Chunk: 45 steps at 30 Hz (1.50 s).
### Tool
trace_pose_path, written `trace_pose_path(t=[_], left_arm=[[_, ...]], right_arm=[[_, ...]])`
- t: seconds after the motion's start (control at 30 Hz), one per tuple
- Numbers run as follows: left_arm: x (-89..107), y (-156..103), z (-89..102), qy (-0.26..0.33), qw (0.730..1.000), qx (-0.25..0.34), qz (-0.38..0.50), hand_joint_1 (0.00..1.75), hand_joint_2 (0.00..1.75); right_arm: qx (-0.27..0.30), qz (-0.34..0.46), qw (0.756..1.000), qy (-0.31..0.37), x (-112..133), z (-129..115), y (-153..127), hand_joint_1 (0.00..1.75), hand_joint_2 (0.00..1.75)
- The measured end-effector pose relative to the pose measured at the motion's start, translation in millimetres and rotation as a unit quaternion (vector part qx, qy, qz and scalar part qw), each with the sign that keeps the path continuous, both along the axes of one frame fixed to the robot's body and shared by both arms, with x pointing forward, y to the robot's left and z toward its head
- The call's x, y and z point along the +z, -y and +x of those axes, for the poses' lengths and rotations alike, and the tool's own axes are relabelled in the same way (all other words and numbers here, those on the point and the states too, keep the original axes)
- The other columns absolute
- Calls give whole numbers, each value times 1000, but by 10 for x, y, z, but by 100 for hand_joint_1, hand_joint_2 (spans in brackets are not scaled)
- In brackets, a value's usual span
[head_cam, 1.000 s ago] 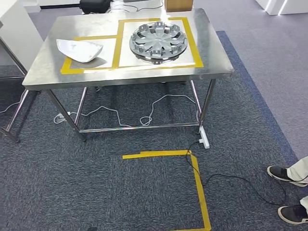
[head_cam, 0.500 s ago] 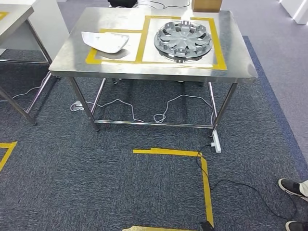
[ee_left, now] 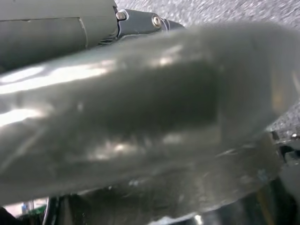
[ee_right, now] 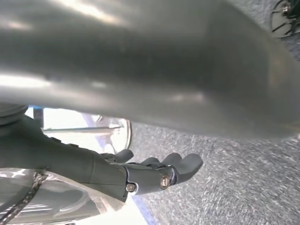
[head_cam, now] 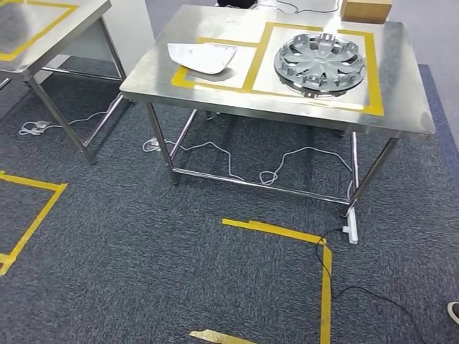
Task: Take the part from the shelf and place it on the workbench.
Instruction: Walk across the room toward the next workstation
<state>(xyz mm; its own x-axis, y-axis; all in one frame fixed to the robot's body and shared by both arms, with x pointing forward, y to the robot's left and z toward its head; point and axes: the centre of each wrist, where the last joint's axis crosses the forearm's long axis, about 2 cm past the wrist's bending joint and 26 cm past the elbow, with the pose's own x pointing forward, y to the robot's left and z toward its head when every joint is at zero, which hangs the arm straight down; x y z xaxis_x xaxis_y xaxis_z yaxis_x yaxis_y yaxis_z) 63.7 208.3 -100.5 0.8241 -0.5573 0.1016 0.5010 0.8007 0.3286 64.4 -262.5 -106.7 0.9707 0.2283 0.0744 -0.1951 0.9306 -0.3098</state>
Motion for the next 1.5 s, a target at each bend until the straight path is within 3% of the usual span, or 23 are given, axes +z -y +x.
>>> trace_pose_path(t=[0.27,0.6,0.93,1.13,1.33,1.47,1.5], left_arm=[[-1,11,-15,2,1000,0,-3,0,0],[6,67,-21,-15,999,-46,5,0,0],[15,78,16,-14,997,-71,24,0,0],[20,85,27,29,996,-83,6,0,0],[5,58,-5,-26,993,-114,28,0,0],[-8,17,-41,-36,992,-118,35,0,175],[-10,10,-57,-34,992,-118,37,0,175]], right_arm=[[23,-9,1000,-6,-6,-40,13,0,0],[77,-32,996,35,63,291,-90,0,0],[46,-40,998,17,4,61,235,0,0],[2,-65,998,10,-14,-81,304,0,0],[-5,-103,995,8,-21,-196,307,0,0],[-8,-95,995,6,-24,-214,282,0,0],[-11,-93,996,6,-23,-205,274,0,0]])
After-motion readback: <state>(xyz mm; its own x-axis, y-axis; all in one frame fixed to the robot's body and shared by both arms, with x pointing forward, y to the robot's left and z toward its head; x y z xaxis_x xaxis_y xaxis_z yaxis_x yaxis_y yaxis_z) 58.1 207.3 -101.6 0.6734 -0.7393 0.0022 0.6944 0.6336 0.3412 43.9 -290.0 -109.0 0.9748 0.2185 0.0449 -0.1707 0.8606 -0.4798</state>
